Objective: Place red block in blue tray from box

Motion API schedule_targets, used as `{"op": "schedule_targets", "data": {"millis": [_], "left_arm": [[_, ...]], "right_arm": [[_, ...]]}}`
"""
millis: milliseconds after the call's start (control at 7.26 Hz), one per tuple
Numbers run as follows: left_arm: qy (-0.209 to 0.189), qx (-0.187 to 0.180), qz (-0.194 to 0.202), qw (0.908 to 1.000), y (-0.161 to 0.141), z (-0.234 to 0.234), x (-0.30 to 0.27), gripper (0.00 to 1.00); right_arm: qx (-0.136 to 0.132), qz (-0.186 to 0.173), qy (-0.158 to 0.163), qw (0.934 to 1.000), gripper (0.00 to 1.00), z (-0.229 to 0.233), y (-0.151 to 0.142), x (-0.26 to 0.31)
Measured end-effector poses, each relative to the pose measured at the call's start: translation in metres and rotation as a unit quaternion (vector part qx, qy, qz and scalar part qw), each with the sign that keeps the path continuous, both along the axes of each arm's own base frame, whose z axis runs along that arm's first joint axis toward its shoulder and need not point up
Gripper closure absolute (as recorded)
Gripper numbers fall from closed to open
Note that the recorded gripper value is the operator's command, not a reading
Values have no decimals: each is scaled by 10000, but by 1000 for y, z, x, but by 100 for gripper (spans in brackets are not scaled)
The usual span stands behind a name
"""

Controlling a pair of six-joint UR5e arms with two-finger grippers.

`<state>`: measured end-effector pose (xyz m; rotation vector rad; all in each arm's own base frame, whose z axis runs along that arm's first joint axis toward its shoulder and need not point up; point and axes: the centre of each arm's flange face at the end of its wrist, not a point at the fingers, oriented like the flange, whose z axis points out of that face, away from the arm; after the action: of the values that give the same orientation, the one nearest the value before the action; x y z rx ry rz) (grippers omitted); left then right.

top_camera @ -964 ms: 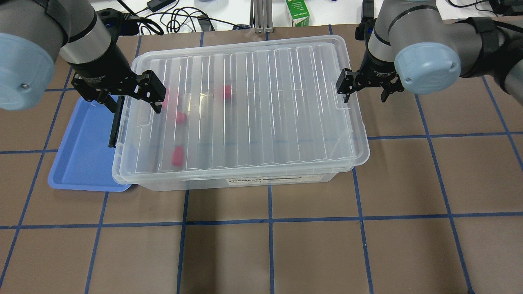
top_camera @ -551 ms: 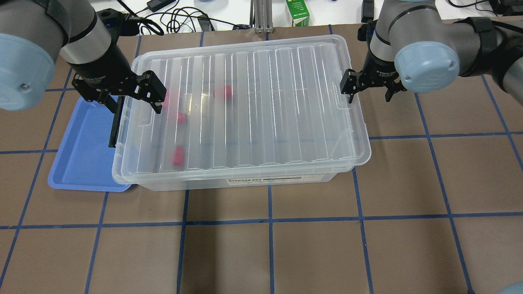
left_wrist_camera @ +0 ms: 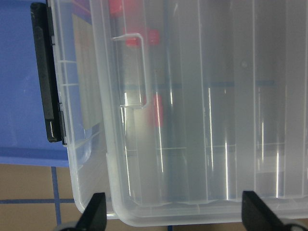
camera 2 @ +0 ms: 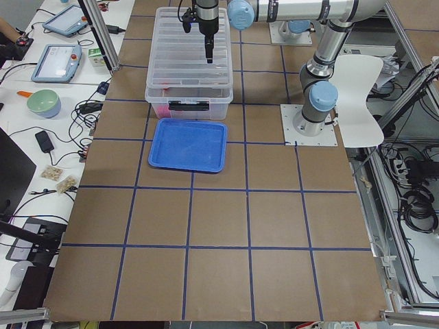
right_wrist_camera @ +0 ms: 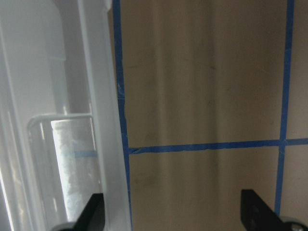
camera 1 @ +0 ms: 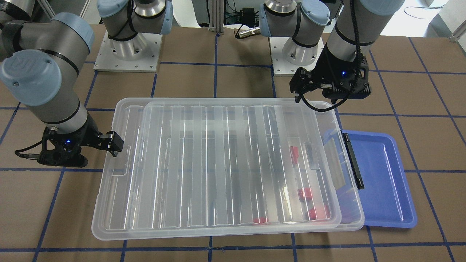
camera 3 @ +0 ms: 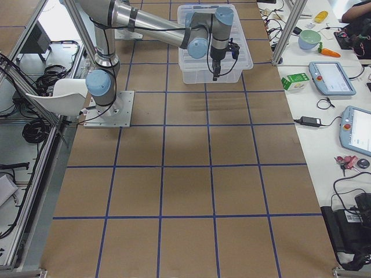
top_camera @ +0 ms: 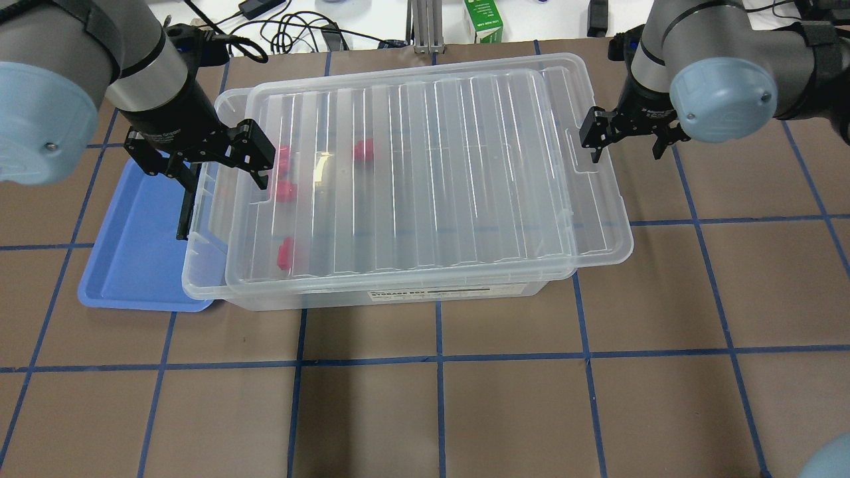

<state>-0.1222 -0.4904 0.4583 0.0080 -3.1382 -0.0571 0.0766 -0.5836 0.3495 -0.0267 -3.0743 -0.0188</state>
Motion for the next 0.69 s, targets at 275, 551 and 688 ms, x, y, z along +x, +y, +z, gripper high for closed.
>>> {"op": "schedule_targets", "data": {"millis": [275,551,688], "left_arm": [[3,14,22,10000,-1,-3,0,0],[11,45,-7,10000,-1,-9,-2,0],[2,46,-92,9999,-2,-18,-9,0]], "right_arm": [[21,172,52,9998,0,2,-3,-32],[59,320,89,9994,0,3,-4,-67],[74,375,101,9992,0,3,-4,-82]]}}
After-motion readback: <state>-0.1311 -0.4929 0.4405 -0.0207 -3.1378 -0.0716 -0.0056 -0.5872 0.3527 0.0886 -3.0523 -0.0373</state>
